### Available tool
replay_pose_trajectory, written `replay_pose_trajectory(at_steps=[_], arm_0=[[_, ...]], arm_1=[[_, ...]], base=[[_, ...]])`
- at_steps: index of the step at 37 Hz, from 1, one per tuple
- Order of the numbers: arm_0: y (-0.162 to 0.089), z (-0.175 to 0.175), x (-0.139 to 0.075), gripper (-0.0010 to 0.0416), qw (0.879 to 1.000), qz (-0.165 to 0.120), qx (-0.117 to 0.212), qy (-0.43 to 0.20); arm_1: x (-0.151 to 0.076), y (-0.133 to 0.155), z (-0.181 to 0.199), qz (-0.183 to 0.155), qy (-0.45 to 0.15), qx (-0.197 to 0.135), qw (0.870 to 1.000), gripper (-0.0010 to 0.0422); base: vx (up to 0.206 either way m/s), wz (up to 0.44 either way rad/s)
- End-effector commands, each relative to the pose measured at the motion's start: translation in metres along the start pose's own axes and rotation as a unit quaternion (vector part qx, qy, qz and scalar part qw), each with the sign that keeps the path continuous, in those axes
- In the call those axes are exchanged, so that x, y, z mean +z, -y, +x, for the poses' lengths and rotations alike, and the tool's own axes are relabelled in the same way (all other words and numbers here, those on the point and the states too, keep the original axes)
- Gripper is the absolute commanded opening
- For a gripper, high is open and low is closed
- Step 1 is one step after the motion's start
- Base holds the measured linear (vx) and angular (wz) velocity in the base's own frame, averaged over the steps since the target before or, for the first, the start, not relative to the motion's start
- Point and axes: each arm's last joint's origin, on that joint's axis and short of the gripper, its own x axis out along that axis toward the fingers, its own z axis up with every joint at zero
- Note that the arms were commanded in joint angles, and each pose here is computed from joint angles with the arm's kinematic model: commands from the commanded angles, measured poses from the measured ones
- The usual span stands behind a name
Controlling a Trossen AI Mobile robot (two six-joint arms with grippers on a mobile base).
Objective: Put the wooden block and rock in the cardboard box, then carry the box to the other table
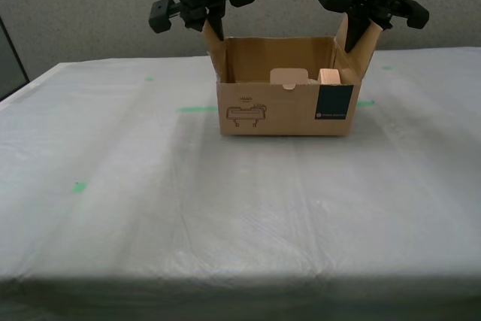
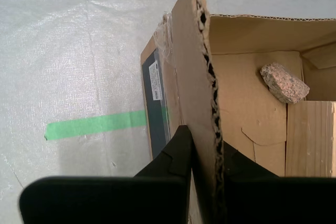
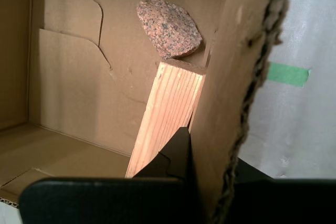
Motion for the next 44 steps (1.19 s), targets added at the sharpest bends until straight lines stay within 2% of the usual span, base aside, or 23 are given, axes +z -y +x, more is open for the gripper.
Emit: replay_pose_trajectory(at_steps=[1, 26, 34, 44], arm_0=[[-0.0010, -0.0014, 0.0003, 0.0000, 1.000, -0.003, 0.005, 0.001], [-0.0011, -0.0013, -0.0002, 0.0003, 1.000, -0.005, 0.005, -0.001], [-0.0009, -0.0014, -0.0015, 0.0012, 1.000, -0.003, 0.004, -0.008], [-0.0010, -0.0013, -0.0014, 0.0097, 1.000, -0.004, 0.004, -0.007]], arm_1=[[0.0004, 0.0013, -0.0005, 0.003, 0.001, -0.004, 1.000, 0.0000], [-0.0013, 0.0002, -0.0005, 0.002, -0.007, 0.001, 1.000, 0.0008], [-0.0013, 0.0002, -0.0005, 0.002, -0.007, 0.001, 1.000, 0.0087], [-0.0014, 0.0005, -0.0005, 0.002, -0.007, 0.001, 1.000, 0.0200]], base=[[0.000, 0.000], [0.000, 0.000], [0.000, 0.000], [0.000, 0.000]])
